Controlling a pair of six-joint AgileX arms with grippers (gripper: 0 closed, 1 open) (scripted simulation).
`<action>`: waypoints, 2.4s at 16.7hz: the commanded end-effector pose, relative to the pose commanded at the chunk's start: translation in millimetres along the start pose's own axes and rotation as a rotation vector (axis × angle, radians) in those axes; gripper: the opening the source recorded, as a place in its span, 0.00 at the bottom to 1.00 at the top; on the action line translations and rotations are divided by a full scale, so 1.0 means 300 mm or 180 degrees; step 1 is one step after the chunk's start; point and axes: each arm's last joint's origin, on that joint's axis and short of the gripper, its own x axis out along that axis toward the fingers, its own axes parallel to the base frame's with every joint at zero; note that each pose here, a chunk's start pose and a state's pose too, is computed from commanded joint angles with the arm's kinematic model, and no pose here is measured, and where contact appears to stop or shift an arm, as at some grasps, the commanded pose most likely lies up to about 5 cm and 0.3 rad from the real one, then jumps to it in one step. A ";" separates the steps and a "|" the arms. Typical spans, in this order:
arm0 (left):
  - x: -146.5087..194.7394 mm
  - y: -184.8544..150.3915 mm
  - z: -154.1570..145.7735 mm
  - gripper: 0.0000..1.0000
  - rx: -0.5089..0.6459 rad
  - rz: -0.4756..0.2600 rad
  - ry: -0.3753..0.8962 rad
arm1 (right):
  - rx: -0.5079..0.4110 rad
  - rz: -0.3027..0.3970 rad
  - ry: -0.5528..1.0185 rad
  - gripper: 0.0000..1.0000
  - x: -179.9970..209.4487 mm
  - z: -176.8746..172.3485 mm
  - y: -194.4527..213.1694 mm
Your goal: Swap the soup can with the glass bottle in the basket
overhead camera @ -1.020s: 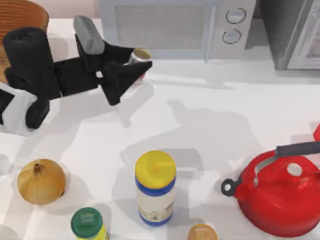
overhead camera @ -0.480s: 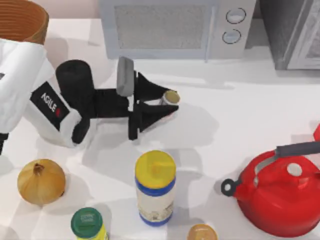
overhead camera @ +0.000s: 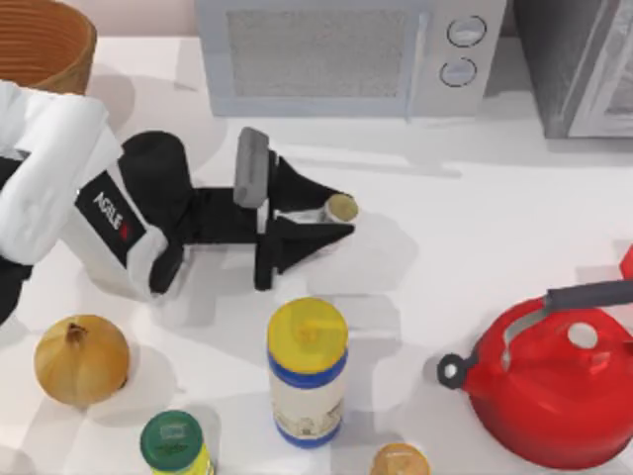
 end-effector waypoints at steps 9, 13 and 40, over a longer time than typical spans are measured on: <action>0.000 0.000 0.000 0.60 0.0000 0.0000 0.0000 | 0.0000 0.0000 0.0000 1.00 0.000 0.000 0.000; 0.000 0.000 0.000 0.90 0.0000 0.0000 0.0000 | 0.0000 0.0000 0.0000 1.00 0.000 0.000 0.000; -0.316 -0.495 0.824 1.00 0.0235 0.2443 -0.0141 | 0.0000 0.0000 0.0000 1.00 0.000 0.000 0.000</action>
